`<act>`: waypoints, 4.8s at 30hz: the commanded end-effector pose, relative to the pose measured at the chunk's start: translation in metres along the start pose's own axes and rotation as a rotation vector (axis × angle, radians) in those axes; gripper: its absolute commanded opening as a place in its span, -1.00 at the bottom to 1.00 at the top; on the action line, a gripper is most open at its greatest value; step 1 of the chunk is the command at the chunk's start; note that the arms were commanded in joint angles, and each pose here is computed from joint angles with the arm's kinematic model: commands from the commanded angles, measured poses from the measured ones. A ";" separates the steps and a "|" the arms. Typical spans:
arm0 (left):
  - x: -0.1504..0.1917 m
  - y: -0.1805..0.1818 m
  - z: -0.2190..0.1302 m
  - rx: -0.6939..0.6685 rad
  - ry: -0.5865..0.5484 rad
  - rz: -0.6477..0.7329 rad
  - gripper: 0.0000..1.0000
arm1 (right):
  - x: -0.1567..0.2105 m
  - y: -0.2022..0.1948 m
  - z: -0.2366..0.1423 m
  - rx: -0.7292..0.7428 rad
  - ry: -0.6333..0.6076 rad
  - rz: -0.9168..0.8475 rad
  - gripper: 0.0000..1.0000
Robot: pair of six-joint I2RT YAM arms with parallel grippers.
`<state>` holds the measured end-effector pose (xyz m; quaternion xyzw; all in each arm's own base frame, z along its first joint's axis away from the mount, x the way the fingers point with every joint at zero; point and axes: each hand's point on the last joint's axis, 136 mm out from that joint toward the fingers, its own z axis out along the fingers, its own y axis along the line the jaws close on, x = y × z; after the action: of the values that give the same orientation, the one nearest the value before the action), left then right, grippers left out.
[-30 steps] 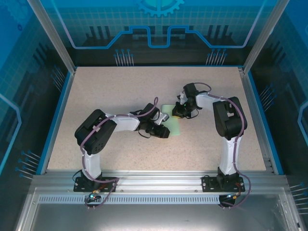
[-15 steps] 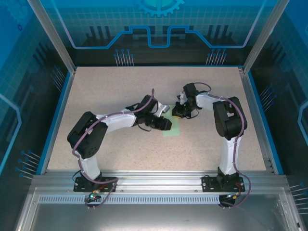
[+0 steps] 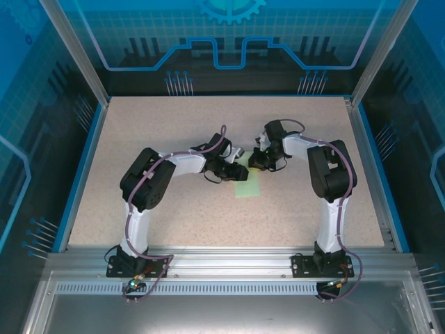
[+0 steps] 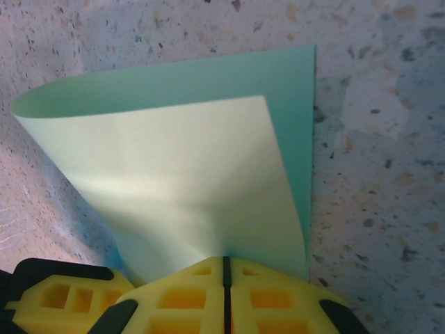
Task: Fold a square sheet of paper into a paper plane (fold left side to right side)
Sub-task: Hold the square sheet of paper at the center of the table, then first fold the square sheet of paper in half at the center of the table, then fold the triangle a second time at the center of the table.
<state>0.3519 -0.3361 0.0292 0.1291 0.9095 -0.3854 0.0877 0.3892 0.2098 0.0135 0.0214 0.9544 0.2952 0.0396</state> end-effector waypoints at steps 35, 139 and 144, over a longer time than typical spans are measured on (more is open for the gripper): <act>0.004 0.006 0.002 -0.085 0.037 -0.049 -0.13 | 0.120 -0.041 -0.007 0.107 0.160 0.013 -0.86; 0.022 -0.018 -0.019 -0.124 -0.157 -0.092 -0.02 | 0.019 -0.022 -0.038 0.109 -0.014 -0.005 -0.07; 0.026 -0.012 -0.010 -0.148 -0.128 -0.096 -0.02 | 0.021 -0.024 -0.037 0.115 -0.007 0.007 -0.05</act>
<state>0.3216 -0.3234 0.0343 0.0498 0.9353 -0.3208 0.1407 0.3660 0.1772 0.0323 0.0111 0.9670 0.2483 0.0561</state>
